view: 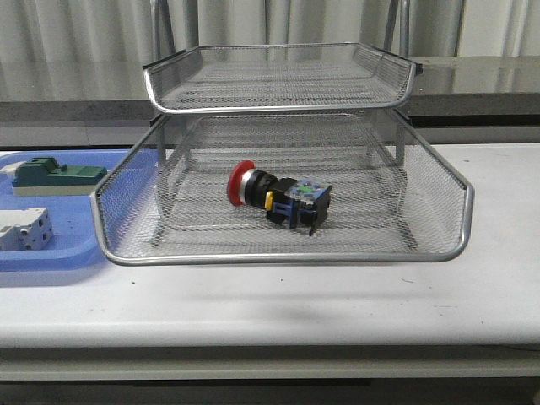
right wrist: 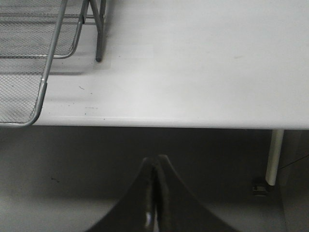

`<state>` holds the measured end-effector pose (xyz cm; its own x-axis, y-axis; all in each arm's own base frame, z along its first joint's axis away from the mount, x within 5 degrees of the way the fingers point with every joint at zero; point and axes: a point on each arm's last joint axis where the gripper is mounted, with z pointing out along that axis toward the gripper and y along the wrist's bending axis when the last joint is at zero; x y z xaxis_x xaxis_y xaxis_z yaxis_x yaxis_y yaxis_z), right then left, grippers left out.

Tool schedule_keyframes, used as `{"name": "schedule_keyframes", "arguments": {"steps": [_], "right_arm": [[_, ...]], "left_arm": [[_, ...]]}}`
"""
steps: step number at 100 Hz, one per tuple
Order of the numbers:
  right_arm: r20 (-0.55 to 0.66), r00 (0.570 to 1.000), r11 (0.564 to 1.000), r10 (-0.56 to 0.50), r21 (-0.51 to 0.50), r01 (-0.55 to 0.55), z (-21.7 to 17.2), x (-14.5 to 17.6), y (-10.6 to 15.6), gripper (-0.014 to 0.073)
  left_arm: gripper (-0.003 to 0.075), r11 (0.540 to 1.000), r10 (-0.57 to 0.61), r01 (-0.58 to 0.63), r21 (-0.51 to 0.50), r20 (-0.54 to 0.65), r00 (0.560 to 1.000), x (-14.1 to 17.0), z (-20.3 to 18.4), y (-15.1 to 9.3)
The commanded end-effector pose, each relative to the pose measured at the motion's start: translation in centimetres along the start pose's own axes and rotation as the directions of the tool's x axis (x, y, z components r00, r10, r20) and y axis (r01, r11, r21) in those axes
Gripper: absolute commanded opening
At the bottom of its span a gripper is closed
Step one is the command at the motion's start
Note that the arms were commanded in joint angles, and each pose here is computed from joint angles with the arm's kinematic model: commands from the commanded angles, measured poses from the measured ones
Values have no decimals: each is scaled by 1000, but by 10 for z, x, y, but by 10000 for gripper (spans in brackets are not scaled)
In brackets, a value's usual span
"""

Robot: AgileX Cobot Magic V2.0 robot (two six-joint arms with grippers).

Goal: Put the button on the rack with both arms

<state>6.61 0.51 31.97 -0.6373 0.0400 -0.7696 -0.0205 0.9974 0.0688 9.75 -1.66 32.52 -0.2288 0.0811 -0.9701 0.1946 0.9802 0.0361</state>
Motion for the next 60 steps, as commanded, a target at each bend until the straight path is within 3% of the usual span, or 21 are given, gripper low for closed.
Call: {"name": "schedule_keyframes", "arguments": {"steps": [1, 20, 36, 48, 60], "right_arm": [[84, 996, 1000, -6, 0, 6, -6, -12, 0, -68], [84, 996, 1000, -6, 0, 6, -6, -12, 0, -68], [84, 996, 1000, -6, 0, 6, -6, -12, 0, -68], [84, 996, 1000, -6, 0, 6, -6, -12, 0, -68], [84, 996, 1000, -6, 0, 6, -6, -12, 0, -68]], "left_arm": [[606, 996, -64, 73, -44, 172, 983, 0, -11, 2], [606, 990, -82, 112, -86, 297, 951, 27, -24, 3], [587, 987, -88, 125, -96, 325, 942, 35, -26, 3], [472, 987, -88, 128, -100, 334, 938, 34, -26, 4], [268, 987, -88, 129, -101, 337, 938, 34, -26, 4]]}}
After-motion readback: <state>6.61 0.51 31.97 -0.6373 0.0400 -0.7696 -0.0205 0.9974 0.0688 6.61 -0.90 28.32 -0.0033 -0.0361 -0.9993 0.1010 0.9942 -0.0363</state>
